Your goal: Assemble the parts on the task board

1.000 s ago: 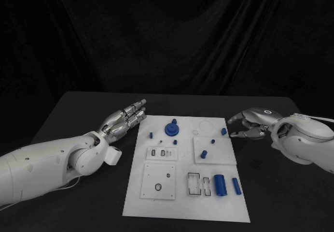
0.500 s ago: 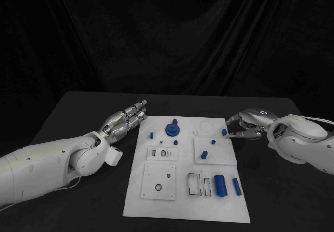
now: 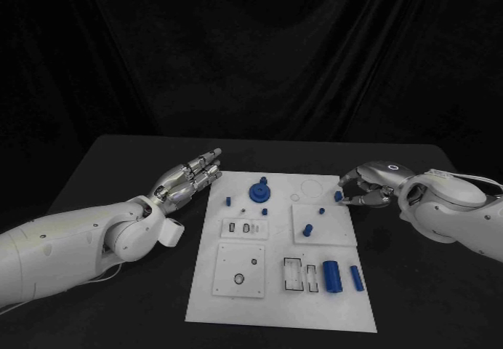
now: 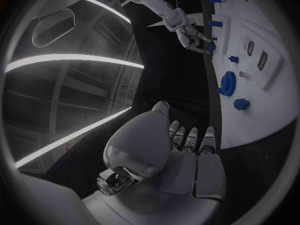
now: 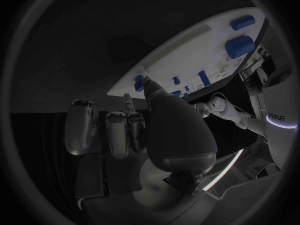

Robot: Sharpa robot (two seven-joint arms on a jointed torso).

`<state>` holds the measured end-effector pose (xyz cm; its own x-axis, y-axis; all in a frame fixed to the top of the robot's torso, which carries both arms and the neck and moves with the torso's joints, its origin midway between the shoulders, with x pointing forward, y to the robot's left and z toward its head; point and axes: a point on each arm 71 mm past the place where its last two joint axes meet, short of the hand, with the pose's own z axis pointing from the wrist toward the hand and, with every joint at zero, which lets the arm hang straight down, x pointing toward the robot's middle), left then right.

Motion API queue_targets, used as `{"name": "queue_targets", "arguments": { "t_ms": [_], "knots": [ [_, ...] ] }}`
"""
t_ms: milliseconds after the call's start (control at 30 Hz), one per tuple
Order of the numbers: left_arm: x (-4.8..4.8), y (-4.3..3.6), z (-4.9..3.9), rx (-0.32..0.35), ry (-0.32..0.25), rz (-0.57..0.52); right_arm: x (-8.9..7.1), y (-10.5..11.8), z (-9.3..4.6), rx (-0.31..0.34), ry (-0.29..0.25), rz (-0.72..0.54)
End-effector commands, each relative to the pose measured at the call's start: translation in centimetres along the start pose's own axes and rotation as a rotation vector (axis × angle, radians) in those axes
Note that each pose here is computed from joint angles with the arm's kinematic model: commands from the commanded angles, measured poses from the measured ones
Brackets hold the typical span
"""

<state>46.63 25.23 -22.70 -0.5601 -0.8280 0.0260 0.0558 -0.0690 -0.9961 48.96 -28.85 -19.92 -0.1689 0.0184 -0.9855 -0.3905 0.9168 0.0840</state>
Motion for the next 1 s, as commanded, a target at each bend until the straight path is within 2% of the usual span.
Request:
{"name": "queue_targets", "arguments": {
  "t_ms": [33, 1000],
  "knots": [
    [0.19, -0.01, 0.03, 0.008, 0.013, -0.01, 0.13, 0.03, 0.09, -0.001, -0.008, -0.006],
    [0.27, 0.26, 0.01, -0.003, 0.022, -0.018, 0.93, 0.7, 1.07, -0.027, -0.002, -0.008]
  ]
}}
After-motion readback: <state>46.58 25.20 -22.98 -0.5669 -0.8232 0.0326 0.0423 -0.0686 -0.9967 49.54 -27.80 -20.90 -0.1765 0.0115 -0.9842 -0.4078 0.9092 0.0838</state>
